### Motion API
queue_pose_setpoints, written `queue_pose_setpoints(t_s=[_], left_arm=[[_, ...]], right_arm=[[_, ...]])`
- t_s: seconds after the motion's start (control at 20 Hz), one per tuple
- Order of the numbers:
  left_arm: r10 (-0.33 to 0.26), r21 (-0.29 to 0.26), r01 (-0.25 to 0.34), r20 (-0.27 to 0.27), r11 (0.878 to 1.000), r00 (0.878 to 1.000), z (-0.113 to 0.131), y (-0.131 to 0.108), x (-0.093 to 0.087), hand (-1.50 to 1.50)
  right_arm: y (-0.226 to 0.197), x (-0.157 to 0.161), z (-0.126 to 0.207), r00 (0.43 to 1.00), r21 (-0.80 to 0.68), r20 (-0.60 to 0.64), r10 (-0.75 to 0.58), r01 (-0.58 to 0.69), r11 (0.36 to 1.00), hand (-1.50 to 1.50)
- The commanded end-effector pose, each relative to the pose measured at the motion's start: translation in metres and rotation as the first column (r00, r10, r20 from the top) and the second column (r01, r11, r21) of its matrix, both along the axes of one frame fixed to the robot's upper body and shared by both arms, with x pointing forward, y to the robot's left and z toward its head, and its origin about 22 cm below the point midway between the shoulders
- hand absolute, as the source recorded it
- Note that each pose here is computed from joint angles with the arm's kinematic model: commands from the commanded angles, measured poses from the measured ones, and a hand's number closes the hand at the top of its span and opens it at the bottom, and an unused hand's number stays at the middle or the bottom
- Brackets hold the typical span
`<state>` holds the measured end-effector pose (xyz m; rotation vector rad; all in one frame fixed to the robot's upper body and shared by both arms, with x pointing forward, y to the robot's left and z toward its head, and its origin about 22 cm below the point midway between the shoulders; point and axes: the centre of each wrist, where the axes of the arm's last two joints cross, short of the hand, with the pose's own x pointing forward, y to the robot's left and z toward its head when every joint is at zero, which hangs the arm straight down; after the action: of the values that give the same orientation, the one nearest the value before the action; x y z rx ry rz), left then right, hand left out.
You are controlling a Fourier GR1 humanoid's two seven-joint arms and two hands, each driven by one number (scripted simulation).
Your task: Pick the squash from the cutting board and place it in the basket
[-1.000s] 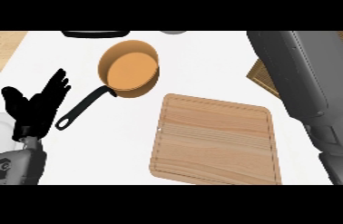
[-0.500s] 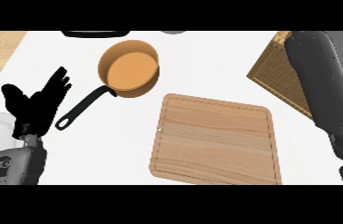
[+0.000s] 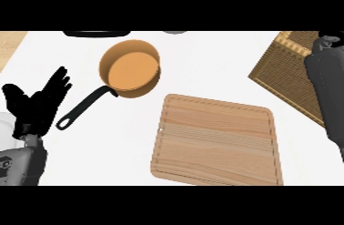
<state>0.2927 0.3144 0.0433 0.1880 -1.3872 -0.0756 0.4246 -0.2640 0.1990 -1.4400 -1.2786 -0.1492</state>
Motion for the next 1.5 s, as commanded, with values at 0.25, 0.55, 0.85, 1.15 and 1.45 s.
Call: queue_pose_setpoints(t_s=[0.25,0.55,0.85,1.15,1.45], left_arm=[[-0.019,0.0,0.019,0.002,1.0,1.0,-0.01,0.004,0.0,0.0],[0.001,0.014,-0.001,0.003,1.0,1.0,-0.006,0.007,-0.002,0.0],[0.028,0.006,-0.028,-0.015,1.0,1.0,0.003,0.022,-0.002,0.0],[0.048,0.001,-0.048,-0.018,0.999,0.999,0.0,0.011,-0.01,0.0],[0.057,0.005,-0.057,-0.017,0.998,0.998,-0.002,0.029,-0.026,0.0]], right_arm=[[-0.039,0.004,-0.031,1.0,0.05,0.01,-0.01,0.009,0.999,-1.5],[-0.045,0.003,0.001,0.99,0.075,0.144,-0.002,-0.009,0.997,-1.5],[-0.078,-0.026,0.013,0.909,0.293,0.37,-0.19,0.08,0.953,-1.5],[-0.126,-0.102,0.007,0.909,0.313,0.377,-0.177,0.055,0.948,-1.5],[-0.162,-0.181,-0.002,0.951,0.352,0.297,-0.083,-0.028,0.936,-1.5]])
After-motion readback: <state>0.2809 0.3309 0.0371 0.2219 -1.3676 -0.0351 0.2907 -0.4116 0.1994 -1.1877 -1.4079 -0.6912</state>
